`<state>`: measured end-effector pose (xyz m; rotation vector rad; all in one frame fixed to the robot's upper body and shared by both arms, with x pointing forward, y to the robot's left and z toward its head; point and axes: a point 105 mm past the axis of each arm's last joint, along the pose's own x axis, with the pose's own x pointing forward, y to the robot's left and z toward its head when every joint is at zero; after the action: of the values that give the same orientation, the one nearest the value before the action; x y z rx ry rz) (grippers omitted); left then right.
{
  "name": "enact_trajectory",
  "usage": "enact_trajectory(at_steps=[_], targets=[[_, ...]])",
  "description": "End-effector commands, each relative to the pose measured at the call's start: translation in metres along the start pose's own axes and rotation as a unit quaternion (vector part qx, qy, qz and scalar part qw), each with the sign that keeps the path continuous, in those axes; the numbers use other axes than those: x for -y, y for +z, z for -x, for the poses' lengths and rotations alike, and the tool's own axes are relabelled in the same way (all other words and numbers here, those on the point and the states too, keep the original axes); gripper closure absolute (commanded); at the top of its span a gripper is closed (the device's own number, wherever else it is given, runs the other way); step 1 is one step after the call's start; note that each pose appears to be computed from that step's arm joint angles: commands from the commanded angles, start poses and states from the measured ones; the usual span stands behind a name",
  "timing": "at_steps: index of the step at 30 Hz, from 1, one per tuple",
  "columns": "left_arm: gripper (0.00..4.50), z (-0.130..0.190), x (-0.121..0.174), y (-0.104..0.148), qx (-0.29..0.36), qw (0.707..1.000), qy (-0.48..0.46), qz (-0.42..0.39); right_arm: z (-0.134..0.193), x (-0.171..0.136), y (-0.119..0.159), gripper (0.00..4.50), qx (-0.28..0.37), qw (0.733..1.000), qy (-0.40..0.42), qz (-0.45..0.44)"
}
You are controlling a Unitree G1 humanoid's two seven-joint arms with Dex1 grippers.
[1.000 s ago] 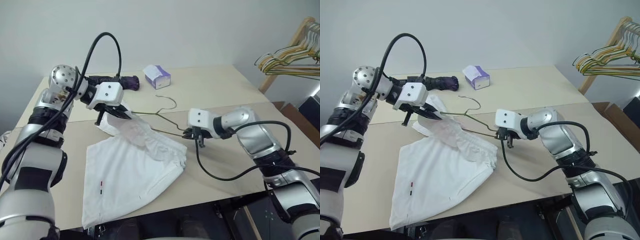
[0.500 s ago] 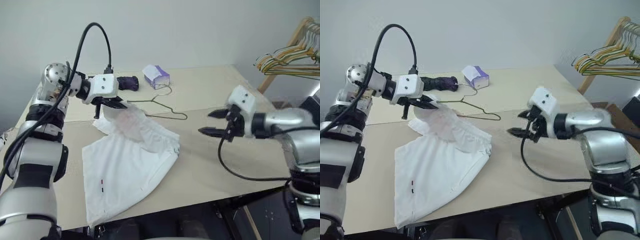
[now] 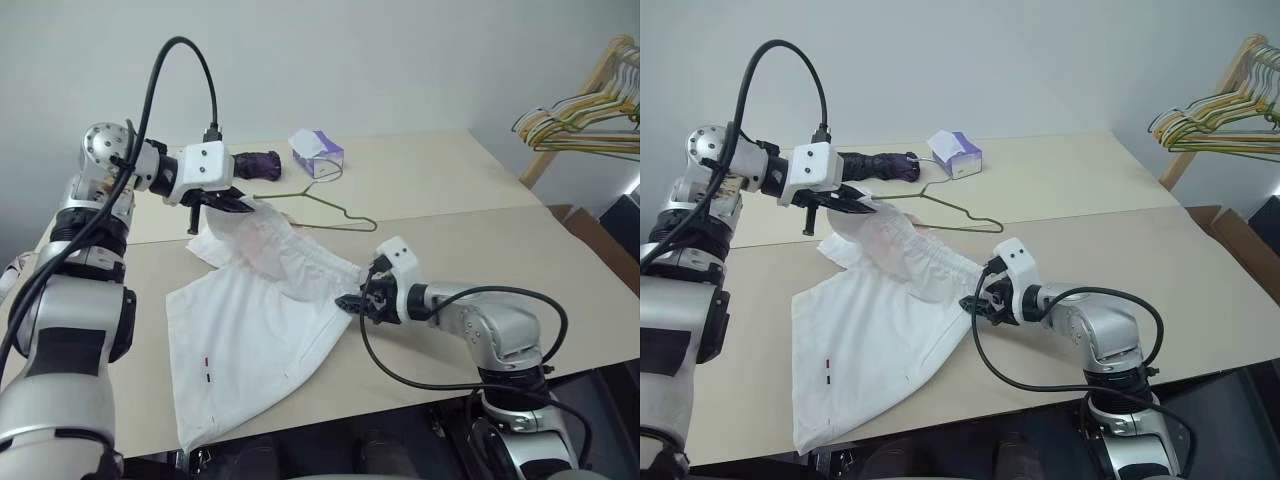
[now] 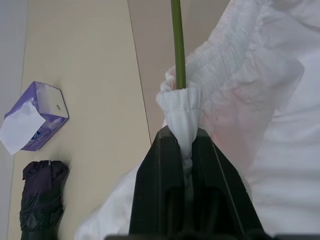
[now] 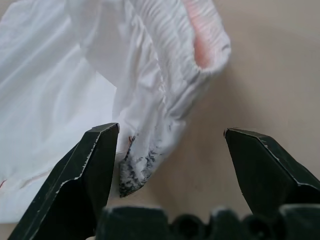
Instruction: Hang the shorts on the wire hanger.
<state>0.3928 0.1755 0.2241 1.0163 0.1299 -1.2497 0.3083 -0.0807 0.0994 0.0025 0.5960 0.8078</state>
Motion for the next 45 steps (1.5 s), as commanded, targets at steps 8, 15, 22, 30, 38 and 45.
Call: enact_trajectory(at_steps=[8, 15, 22, 30, 38, 45], targets=[[4.5, 0.016, -0.012, 0.013, 0.02, 0.999, 0.033, -0.017, -0.001, -0.003, 0.015, 3.86, 0.028, 1.0, 0.002, 0.012], [4.5, 0.027, -0.001, 0.018, 0.065, 0.998, 0.004, -0.014, 0.008, 0.029, 0.017, 4.48, 0.036, 0.996, -0.069, 0.033], [4.5, 0.033, 0.011, 0.014, 0.064, 0.998, -0.014, -0.007, 0.027, 0.061, 0.029, 4.48, 0.052, 0.991, -0.115, 0.052], [4.5, 0.034, 0.019, 0.004, 0.039, 0.999, -0.029, -0.002, 0.036, 0.074, 0.038, 4.48, 0.059, 0.986, -0.131, 0.079], [4.5, 0.027, 0.014, -0.003, 0.012, 1.0, -0.012, -0.007, 0.053, 0.053, 0.067, 4.48, 0.074, 0.962, -0.128, 0.228], [4.5, 0.016, -0.003, 0.007, 0.03, 0.999, 0.028, -0.006, 0.077, 0.017, 0.124, 4.48, 0.059, 0.899, -0.099, 0.422]])
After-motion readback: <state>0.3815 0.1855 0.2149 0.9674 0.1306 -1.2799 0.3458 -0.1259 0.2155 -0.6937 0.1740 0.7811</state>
